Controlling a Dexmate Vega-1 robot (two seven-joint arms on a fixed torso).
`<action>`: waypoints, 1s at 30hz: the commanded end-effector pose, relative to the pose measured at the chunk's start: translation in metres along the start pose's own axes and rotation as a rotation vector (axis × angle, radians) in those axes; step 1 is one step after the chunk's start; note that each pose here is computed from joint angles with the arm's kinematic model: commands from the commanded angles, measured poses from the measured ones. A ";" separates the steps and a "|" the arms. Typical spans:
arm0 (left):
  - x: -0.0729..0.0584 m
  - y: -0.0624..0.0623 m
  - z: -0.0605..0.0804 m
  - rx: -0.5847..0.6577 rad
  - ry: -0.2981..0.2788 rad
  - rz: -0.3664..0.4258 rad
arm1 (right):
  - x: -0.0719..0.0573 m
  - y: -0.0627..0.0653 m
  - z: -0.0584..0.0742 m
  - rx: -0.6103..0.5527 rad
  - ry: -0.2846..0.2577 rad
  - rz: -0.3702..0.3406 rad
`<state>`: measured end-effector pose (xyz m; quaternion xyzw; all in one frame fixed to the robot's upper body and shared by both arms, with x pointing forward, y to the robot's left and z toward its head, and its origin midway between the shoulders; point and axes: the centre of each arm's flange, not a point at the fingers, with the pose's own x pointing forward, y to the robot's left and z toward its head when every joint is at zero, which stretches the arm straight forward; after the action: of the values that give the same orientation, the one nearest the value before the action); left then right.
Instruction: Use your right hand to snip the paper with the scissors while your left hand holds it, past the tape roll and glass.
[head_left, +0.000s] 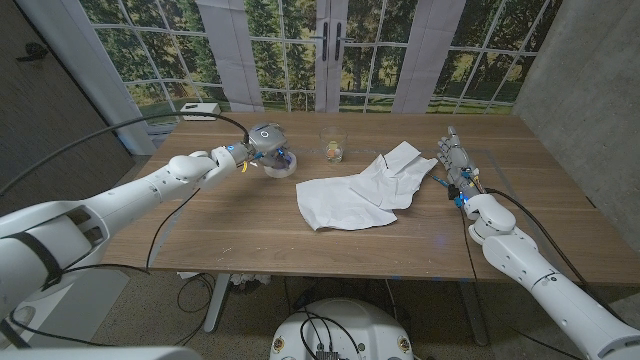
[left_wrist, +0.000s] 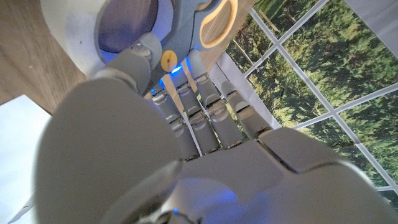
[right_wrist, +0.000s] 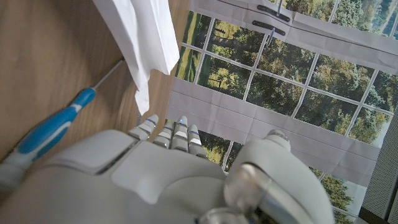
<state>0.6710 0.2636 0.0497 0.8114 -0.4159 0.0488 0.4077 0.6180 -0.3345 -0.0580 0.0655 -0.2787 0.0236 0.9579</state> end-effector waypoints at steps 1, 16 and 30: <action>0.003 0.011 0.000 -0.051 0.016 0.044 | 0.000 -0.001 -0.003 0.017 0.000 0.001; 0.005 0.030 -0.008 -0.074 0.047 0.133 | -0.002 -0.002 -0.005 0.039 0.000 0.002; 0.002 0.036 -0.009 -0.056 0.052 0.257 | -0.002 -0.001 -0.003 0.048 -0.003 0.003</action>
<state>0.6546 0.2568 0.0742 0.7599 -0.4713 0.0875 0.4392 0.6186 -0.3359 -0.0622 0.0834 -0.2787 0.0303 0.9563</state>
